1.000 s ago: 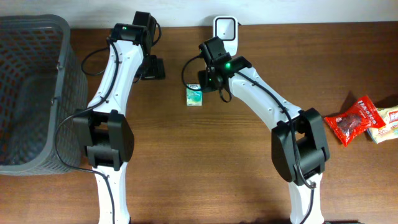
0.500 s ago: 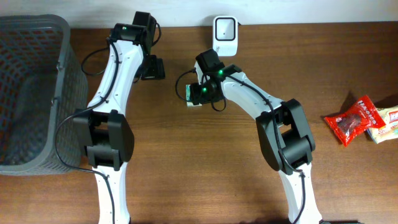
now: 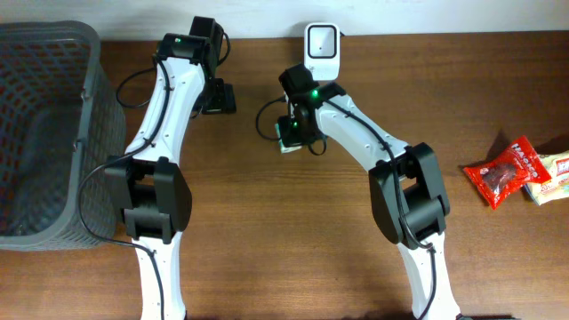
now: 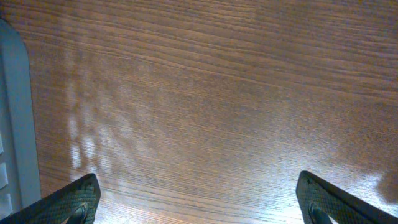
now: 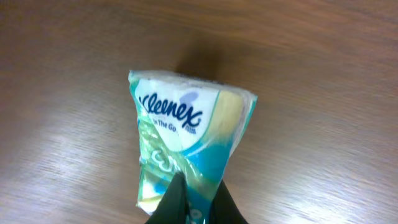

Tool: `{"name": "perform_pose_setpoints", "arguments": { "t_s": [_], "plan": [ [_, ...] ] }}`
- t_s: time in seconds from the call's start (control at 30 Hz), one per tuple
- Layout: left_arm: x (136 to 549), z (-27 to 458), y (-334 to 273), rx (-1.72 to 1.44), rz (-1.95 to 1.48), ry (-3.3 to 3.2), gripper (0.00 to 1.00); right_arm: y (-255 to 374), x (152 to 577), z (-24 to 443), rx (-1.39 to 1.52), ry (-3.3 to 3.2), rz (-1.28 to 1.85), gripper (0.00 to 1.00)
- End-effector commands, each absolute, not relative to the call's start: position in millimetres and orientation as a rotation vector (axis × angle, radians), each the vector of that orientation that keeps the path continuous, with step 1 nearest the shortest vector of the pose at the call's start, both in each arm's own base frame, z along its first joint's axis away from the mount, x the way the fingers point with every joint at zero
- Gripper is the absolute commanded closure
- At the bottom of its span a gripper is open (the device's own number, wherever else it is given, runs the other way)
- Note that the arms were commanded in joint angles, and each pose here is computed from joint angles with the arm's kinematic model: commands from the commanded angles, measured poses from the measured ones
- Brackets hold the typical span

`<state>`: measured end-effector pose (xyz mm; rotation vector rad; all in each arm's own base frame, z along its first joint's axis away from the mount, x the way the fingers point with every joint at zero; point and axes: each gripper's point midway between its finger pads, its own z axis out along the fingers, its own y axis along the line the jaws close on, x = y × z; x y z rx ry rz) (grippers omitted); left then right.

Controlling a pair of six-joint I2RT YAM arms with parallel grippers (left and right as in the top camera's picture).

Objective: Scan the item barcode
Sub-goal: 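Lift the green pack up to the scanner window with the right gripper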

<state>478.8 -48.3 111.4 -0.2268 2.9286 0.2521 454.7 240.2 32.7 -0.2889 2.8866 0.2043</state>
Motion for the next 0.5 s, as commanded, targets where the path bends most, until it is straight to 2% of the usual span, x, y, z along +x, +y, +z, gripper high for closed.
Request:
{"name": "perform_pose_setpoints", "arguments": {
  "t_s": [0.0,0.1,0.2,0.33,0.47],
  "plan": [
    [477.3,119.8,-45.8,-0.247,0.236,2.915,0.01,199.0,502.5,87.8,-0.199,2.679,-0.189,0.96],
    [477.3,119.8,-45.6,-0.248,0.236,2.915,0.01,180.8,525.5,115.4,-0.233,2.542,-0.379,0.96],
    [477.3,119.8,-45.9,-0.247,0.235,2.915,0.01,174.3,560.8,141.0,-0.457,2.335,-0.597,0.96],
    [477.4,119.9,-45.7,-0.248,0.236,2.915,0.01,174.5,592.8,161.9,-0.599,2.161,-0.719,0.96],
    [477.3,119.8,-45.8,-0.247,0.236,2.915,0.01,157.9,624.1,181.8,-0.558,2.036,-0.761,0.96]
  ]
}}
